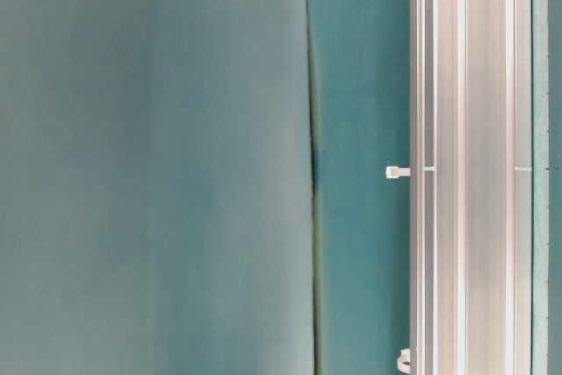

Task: Lift the large metal rail with both hands.
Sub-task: 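Move both grippers inward and down over the two ends of the silver rail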

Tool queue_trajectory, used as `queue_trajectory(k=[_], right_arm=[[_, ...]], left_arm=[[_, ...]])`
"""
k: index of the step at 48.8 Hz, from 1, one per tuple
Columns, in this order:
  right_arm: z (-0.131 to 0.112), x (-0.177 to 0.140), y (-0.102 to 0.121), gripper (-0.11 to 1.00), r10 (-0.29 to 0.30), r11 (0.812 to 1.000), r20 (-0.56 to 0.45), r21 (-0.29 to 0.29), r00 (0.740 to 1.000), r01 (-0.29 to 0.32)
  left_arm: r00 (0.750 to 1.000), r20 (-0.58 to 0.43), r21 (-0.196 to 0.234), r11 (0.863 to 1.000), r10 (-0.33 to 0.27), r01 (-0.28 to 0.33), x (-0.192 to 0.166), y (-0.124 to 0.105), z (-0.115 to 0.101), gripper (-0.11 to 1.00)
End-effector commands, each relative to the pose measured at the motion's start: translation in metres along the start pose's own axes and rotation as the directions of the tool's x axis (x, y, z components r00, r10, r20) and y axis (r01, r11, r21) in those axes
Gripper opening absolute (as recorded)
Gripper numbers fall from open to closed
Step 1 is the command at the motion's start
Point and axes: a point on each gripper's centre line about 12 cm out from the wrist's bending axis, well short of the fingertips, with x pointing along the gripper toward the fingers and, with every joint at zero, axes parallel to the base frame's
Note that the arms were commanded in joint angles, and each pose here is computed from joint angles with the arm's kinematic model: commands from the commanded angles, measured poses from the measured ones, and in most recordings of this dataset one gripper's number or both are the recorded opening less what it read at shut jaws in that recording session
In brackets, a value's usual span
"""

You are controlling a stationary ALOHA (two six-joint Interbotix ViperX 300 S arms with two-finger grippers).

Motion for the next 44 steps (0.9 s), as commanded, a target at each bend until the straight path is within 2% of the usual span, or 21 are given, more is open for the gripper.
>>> queue_trajectory(k=[1, 4, 7, 11, 16, 19, 21, 28, 34, 37, 38, 41, 44], right_arm=[[-0.005, 0.004, -0.003, 0.11, -0.017, 1.000, -0.023, 0.020, 1.000, 0.017], [-0.012, 0.006, -0.006, 0.06, -0.038, 0.995, -0.080, 0.091, 0.996, 0.046], [-0.018, 0.009, -0.007, 0.00, -0.045, 0.985, -0.149, 0.158, 0.988, 0.068], [-0.025, 0.014, -0.007, 0.00, -0.037, 0.971, -0.249, 0.220, 0.968, 0.093], [-0.031, 0.019, -0.004, 0.00, -0.015, 0.963, -0.375, 0.242, 0.927, 0.114], [-0.033, 0.023, -0.003, 0.00, -0.002, 0.963, -0.445, 0.240, 0.895, 0.122], [-0.034, 0.025, -0.002, 0.00, 0.005, 0.964, -0.490, 0.235, 0.872, 0.126], [-0.038, 0.035, 0.001, 0.00, 0.032, 0.964, -0.640, 0.222, 0.767, 0.144], [-0.047, 0.042, 0.003, 0.00, 0.052, 0.966, -0.745, 0.207, 0.665, 0.156], [-0.053, 0.044, 0.005, 0.00, 0.063, 0.967, -0.792, 0.200, 0.607, 0.160], [-0.056, 0.046, 0.006, 0.00, 0.069, 0.967, -0.814, 0.196, 0.577, 0.160], [-0.062, 0.048, 0.010, 0.00, 0.082, 0.969, -0.854, 0.188, 0.514, 0.157], [-0.067, 0.051, 0.013, 0.00, 0.093, 0.971, -0.886, 0.181, 0.454, 0.156]], left_arm=[[0.996, -0.093, -0.030, 0.999, 0.010, -0.013, 0.009, 0.002, -0.011, 0.14], [0.988, -0.156, -0.039, 0.999, 0.009, -0.015, 0.011, 0.002, -0.018, 0.14], [0.982, -0.191, -0.049, 0.999, 0.009, -0.019, 0.011, 0.002, -0.020, 0.05], [0.977, -0.213, -0.059, 0.998, 0.008, -0.022, 0.012, 0.002, -0.018, -0.01], [0.963, -0.270, -0.064, 0.998, 0.009, -0.028, 0.016, 0.002, -0.017, -0.01], [0.940, -0.341, -0.072, 0.997, 0.010, -0.037, 0.019, 0.002, -0.020, -0.01], [0.914, -0.407, -0.074, 0.996, 0.011, -0.045, 0.021, 0.002, -0.022, -0.01], [0.834, -0.552, -0.069, 0.996, 0.013, -0.061, 0.028, 0.003, -0.028, -0.01], [0.782, -0.624, -0.060, 0.996, 0.013, -0.064, 0.034, 0.003, -0.030, -0.01], [0.752, -0.659, -0.064, 0.995, 0.011, -0.070, 0.038, 0.002, -0.032, -0.01], [0.745, -0.667, -0.065, 0.995, 0.008, -0.069, 0.038, 0.001, -0.033, -0.01], [0.721, -0.693, -0.064, 0.996, 0.000, -0.061, 0.041, -0.001, -0.034, -0.01], [0.686, -0.727, -0.058, 0.997, -0.001, -0.060, 0.044, -0.002, -0.036, -0.01]])
